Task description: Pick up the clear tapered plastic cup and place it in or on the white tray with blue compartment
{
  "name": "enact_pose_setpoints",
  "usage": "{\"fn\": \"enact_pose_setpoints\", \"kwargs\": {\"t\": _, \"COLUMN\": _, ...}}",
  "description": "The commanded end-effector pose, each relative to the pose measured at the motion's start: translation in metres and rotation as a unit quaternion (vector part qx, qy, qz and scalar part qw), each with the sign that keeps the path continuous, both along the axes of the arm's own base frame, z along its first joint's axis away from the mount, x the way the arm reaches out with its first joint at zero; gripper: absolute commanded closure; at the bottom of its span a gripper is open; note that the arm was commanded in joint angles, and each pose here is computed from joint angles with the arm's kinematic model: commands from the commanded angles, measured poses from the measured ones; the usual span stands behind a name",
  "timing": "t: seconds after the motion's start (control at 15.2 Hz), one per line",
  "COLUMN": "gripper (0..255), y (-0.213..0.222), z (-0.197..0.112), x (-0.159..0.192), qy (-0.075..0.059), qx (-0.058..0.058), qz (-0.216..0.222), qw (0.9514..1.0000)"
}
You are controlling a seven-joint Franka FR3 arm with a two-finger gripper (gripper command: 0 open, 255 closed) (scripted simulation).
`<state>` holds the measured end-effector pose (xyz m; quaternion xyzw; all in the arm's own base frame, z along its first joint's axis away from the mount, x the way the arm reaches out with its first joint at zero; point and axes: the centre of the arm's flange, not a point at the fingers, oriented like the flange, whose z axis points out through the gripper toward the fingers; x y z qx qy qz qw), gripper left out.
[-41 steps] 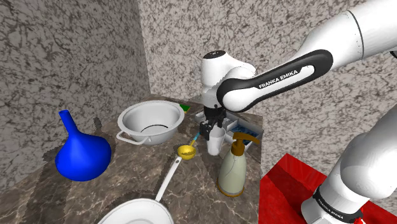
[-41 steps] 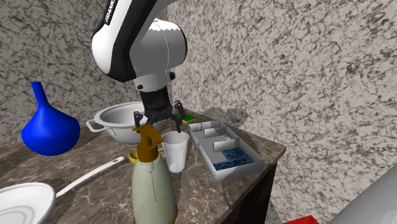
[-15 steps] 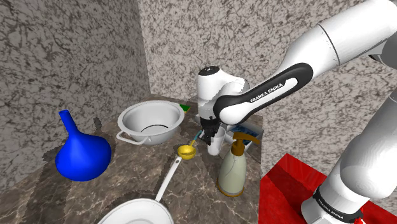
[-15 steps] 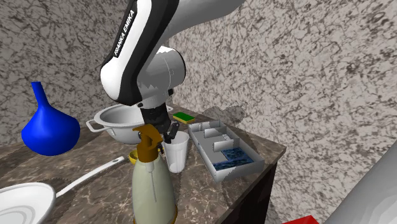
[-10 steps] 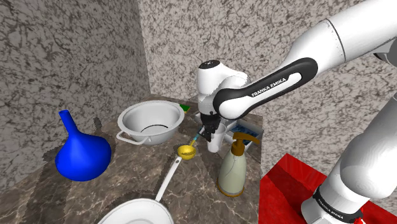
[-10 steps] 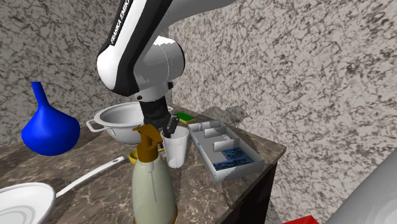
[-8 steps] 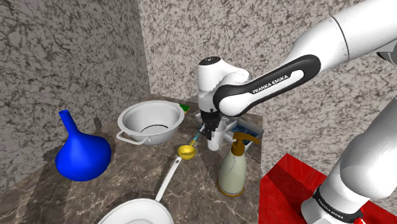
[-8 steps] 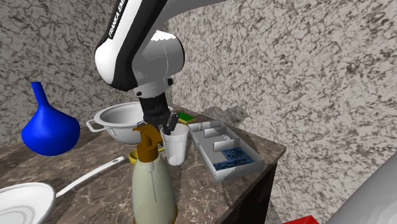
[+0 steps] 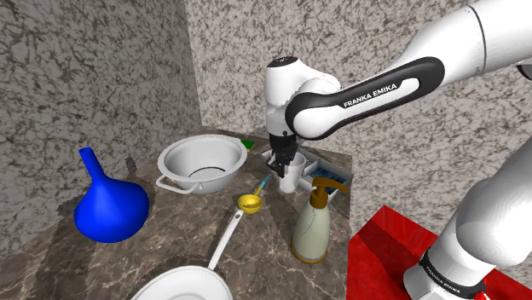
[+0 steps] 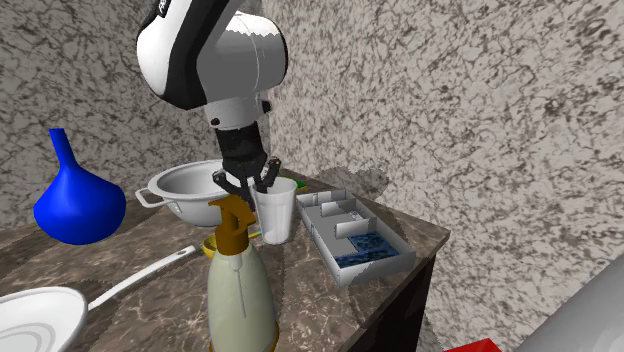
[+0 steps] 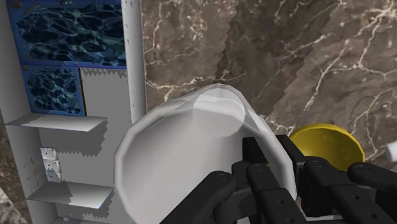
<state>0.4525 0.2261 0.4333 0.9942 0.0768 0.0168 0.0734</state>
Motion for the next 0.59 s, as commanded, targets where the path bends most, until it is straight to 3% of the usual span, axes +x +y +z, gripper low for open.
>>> {"fn": "enact_pose_setpoints", "kwargs": {"t": 0.0, "gripper": 255, "y": 0.001, "z": 0.011, "x": 0.000, "qy": 0.000, "qx": 0.000, "qz": 0.000, "qw": 1.0000}}
{"fn": "enact_pose_setpoints", "kwargs": {"t": 0.53, "gripper": 255, "y": -0.011, "z": 0.050, "x": 0.005, "qy": 0.000, "qx": 0.000, "qz": 0.000, "qw": 1.0000}}
